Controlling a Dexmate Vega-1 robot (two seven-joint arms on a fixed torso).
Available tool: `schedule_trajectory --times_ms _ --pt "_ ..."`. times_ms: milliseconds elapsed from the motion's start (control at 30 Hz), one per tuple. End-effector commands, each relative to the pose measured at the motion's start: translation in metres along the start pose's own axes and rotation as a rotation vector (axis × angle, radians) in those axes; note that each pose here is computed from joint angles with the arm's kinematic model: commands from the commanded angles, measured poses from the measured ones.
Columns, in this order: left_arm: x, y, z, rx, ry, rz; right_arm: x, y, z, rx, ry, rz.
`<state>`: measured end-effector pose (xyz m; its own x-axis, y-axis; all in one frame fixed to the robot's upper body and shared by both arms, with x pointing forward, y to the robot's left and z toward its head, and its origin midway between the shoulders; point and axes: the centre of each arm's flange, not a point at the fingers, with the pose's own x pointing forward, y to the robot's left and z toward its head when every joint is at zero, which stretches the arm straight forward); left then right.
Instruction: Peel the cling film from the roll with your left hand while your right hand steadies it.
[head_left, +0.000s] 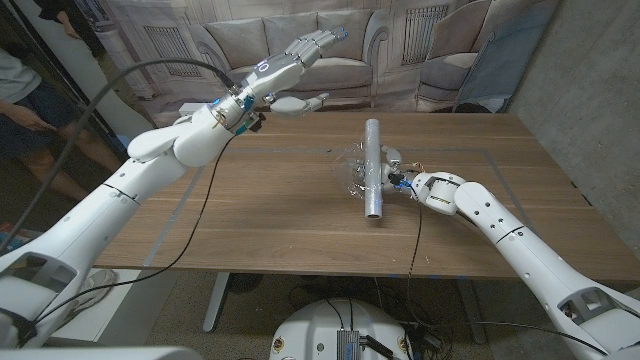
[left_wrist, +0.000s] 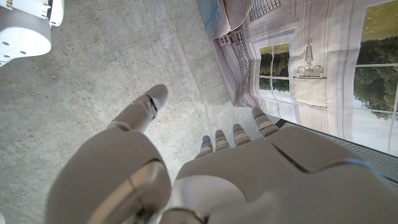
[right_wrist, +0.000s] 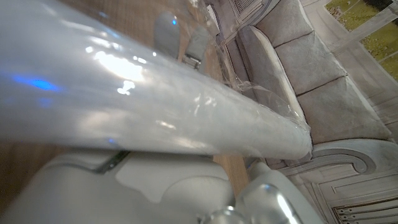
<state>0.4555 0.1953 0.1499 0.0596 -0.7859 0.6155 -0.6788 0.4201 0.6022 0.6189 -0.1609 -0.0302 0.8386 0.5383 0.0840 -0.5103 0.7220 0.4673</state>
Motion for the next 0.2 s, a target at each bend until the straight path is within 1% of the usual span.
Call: schedule_trajectory --times_ms 33,67,133,200 --pt "-0.0159 0.0018 -0.0069 -0.027 0.022 0.012 0.0026 0.0125 -0.0079 -0.007 0.008 -0.009" --pt "-0.0166 0.0028 -0.0071 -0.027 0.027 0.002 0.0027 0.0136 -0.0083 -0.007 0.008 -0.010" --pt "-0.0201 0.0053 -0.0069 -0.012 0.029 0.018 0.0030 0.0161 -0.0088 -0.008 0.007 -0.011" --pt "-0.0221 0.0089 -0.0069 -0.011 0.036 0.009 0.0039 0.0191 -0.0084 -0.010 0.005 -0.008"
